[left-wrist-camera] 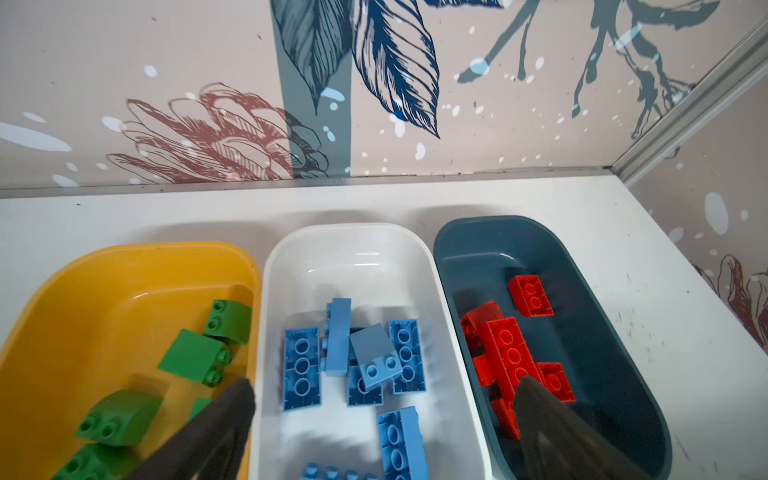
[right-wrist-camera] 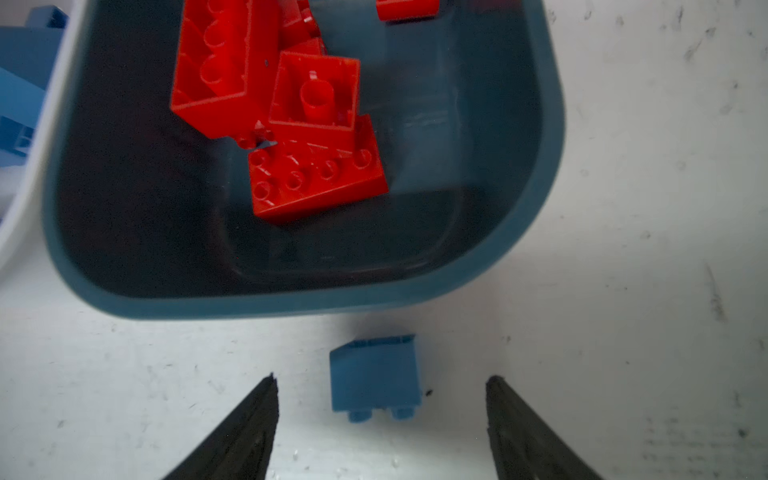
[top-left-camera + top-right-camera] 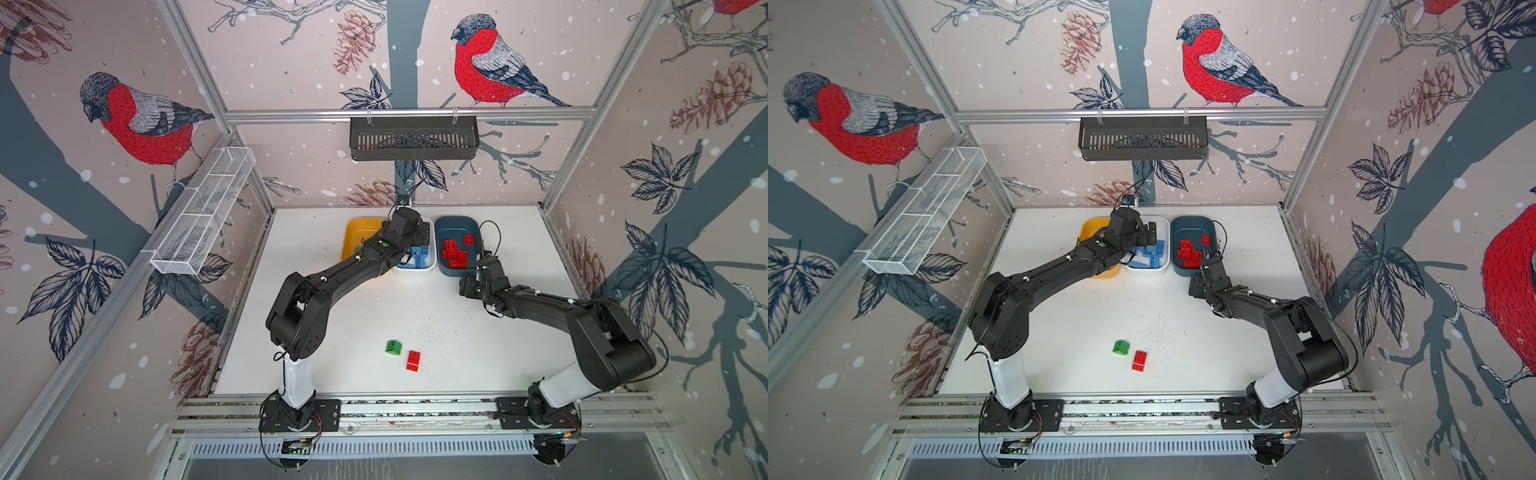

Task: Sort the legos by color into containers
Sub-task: 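Grasp the light blue brick beside the teal tub with the right gripper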

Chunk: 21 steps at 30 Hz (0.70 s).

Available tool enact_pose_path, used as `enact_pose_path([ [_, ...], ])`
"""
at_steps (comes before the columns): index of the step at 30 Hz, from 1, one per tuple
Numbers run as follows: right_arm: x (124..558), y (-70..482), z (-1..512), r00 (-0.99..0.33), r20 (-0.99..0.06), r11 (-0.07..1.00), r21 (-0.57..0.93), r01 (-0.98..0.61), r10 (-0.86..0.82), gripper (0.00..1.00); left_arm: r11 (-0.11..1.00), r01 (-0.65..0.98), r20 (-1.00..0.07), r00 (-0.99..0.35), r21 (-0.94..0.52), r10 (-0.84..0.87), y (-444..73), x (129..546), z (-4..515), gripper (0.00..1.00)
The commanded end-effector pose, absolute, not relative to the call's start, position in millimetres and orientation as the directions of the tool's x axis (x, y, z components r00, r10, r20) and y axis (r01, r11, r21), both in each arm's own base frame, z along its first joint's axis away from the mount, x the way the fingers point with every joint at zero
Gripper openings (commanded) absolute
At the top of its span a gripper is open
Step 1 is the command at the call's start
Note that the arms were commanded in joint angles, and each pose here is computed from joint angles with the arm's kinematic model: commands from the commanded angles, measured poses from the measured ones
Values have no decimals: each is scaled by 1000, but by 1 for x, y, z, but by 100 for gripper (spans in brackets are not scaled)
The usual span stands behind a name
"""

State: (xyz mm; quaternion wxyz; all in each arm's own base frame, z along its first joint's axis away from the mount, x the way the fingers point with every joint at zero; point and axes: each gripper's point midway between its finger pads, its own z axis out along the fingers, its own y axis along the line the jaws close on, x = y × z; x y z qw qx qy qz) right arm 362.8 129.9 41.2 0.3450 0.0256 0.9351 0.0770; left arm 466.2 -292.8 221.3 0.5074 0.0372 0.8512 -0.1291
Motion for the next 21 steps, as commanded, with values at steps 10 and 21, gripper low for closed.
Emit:
enact_pose_path([
  [10,364,135,31,-771,-637,999,50,-18,18,50,979,-2,-874,-450,-202,-181,-231,434,233,98],
  [21,345,151,49,-739,-672,994,49,-94,-36,41,976,-27,-875,-438,-214,-204,-216,421,230,97],
])
